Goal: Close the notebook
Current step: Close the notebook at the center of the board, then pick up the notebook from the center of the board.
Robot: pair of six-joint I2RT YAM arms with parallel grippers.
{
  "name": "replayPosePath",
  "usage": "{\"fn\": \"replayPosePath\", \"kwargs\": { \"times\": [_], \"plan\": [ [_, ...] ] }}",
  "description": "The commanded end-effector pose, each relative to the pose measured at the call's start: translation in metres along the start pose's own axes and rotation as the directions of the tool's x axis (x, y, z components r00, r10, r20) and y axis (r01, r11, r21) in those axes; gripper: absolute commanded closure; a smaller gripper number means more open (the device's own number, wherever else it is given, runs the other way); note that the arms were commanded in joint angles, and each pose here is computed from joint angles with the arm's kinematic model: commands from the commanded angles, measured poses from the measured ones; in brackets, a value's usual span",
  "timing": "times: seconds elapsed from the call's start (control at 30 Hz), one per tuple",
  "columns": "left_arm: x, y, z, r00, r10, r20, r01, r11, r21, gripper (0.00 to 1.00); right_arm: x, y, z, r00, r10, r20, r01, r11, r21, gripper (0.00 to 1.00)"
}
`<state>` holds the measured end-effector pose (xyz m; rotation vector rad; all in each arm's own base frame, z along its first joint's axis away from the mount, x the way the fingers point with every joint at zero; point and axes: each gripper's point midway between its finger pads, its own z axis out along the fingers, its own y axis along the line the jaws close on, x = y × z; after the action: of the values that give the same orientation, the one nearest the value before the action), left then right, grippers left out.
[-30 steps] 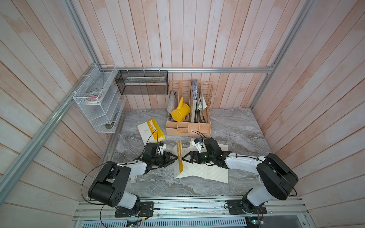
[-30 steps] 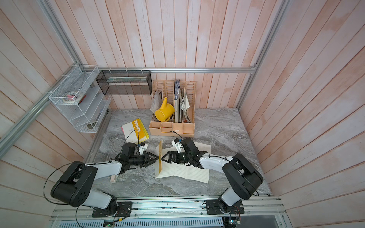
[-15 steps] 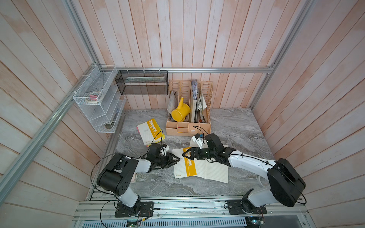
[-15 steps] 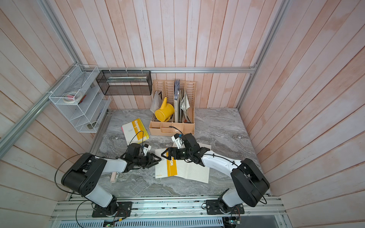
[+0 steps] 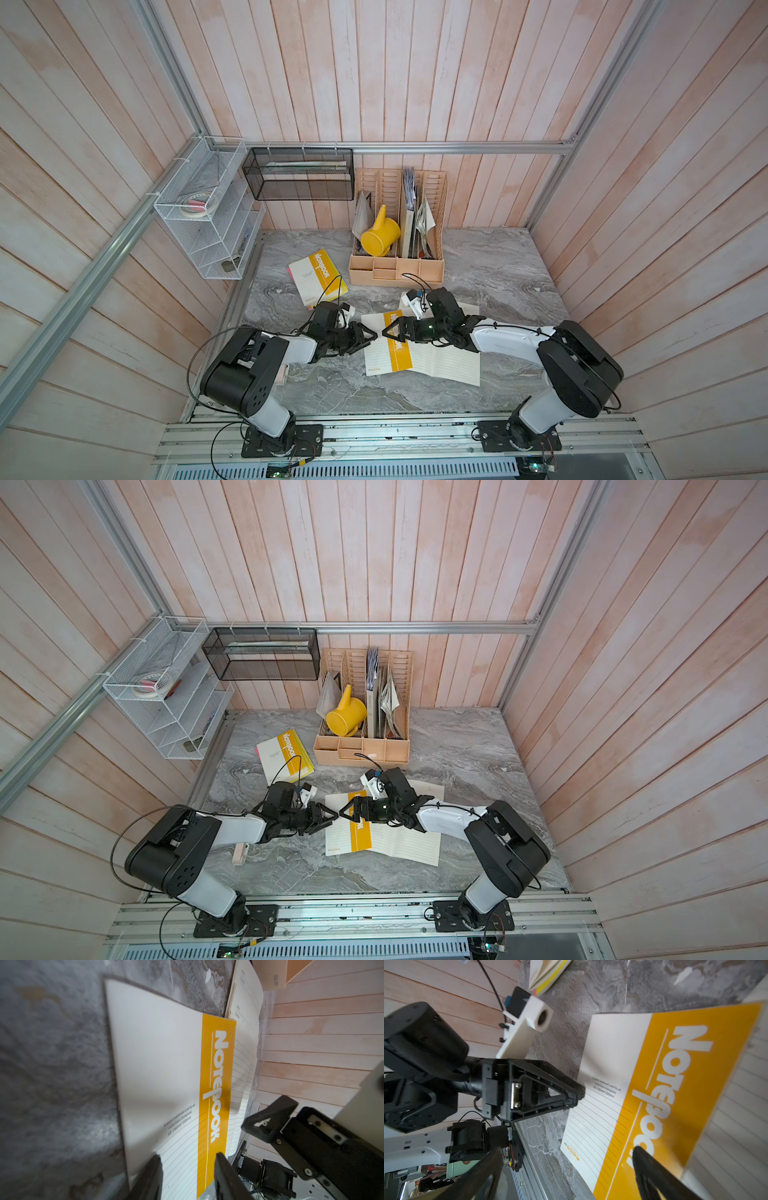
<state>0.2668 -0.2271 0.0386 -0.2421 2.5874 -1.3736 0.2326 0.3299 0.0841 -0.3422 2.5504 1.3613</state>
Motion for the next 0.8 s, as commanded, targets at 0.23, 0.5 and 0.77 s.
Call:
{"fn": "replayPosePath", "kwargs": {
  "times": [0.23,0.5,0.77],
  "plan": [
    [-0.012,-0.022,-0.022,0.997,0.052,0.06,-0.049,0.998,-0.051,0.56,0.009,-0.018,0.008,0.999,0.038,-0.021,-0.038,0.999,0.016,0.02],
    [-0.017,0.004,-0.042,0.996,0.04,0.083,-0.022,0.976,-0.215,0.55,0.015,-0.027,0.011,0.997,0.065,-0.042,-0.063,0.997,0.047,0.02],
    [-0.006,0.022,-0.034,0.999,0.02,0.041,-0.011,0.976,-0.216,0.55,0.028,-0.052,0.016,0.989,0.131,-0.075,-0.12,0.984,0.133,0.02]
  ]
}}
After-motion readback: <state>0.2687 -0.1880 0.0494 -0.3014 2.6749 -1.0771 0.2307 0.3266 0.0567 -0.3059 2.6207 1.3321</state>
